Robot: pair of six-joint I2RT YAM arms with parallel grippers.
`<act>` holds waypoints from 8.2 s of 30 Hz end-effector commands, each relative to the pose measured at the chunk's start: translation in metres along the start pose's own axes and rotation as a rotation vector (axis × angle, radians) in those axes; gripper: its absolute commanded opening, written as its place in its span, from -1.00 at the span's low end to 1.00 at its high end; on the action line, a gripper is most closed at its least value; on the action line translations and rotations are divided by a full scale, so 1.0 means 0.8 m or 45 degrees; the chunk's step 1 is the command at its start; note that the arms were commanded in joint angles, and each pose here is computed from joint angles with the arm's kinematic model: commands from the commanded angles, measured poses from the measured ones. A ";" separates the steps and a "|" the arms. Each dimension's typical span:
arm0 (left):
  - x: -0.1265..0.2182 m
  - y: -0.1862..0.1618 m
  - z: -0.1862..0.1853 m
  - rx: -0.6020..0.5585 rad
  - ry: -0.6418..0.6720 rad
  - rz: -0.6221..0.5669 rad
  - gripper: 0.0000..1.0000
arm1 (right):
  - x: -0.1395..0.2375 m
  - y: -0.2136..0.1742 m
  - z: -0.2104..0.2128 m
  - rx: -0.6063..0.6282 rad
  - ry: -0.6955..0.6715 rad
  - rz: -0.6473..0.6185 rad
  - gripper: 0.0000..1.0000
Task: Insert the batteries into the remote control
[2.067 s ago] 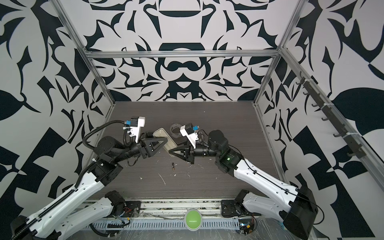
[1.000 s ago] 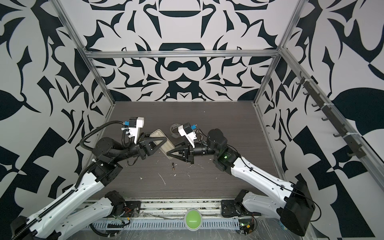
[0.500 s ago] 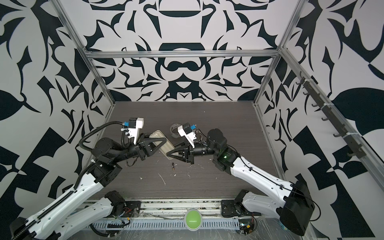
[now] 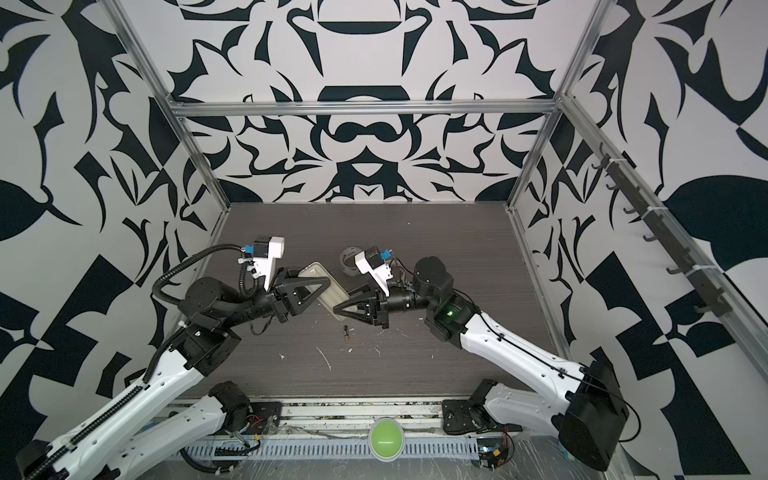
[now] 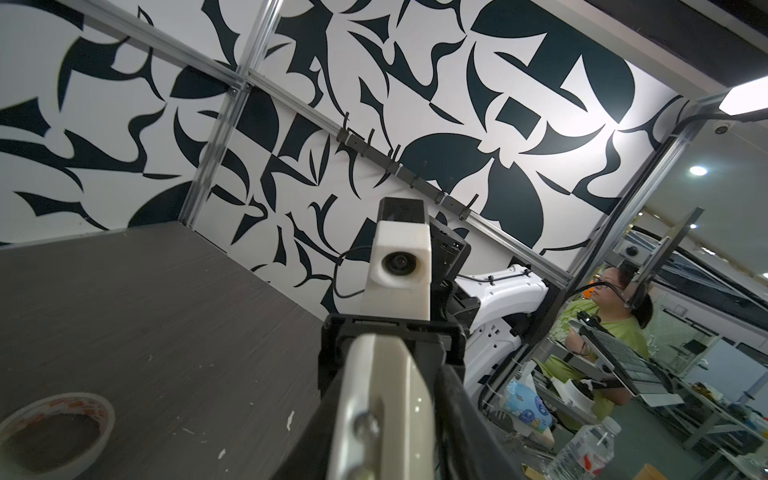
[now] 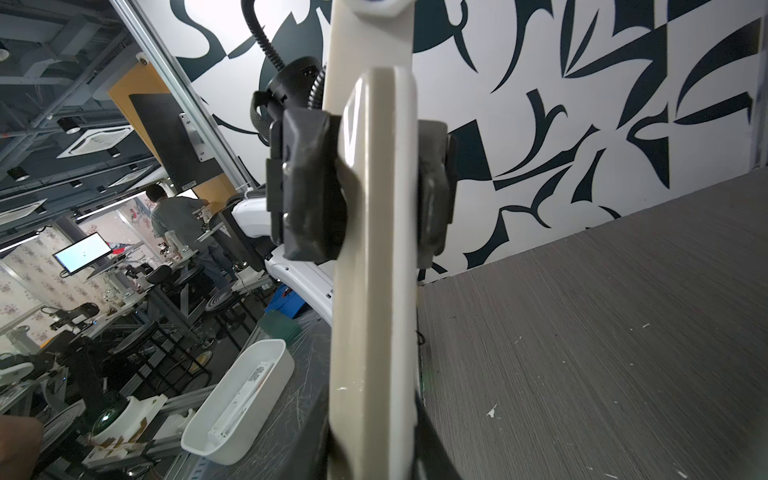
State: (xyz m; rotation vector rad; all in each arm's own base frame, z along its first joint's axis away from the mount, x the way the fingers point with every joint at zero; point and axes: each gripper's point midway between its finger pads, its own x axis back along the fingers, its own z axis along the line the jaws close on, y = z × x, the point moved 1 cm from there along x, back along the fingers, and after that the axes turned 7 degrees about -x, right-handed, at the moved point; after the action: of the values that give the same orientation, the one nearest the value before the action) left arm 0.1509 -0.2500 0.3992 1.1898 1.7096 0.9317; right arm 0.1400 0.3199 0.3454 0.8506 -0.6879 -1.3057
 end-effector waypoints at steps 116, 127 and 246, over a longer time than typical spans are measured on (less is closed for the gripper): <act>0.009 -0.125 0.070 0.903 0.009 0.563 -1.00 | -0.001 -0.013 0.035 0.962 -0.635 0.584 0.85; 0.009 -0.129 0.064 0.949 -0.048 0.603 -1.00 | -0.008 -0.029 0.039 0.991 -0.569 0.608 0.86; 0.002 -0.129 0.080 0.933 -0.083 0.647 -1.00 | -0.006 -0.032 -0.047 1.180 -1.013 0.671 0.67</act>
State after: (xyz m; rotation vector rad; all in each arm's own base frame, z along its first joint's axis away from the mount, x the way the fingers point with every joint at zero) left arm 0.1882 -0.2717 0.2673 2.1668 1.8527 0.5640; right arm 0.1438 0.3324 0.2901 0.7475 -2.0104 -0.6966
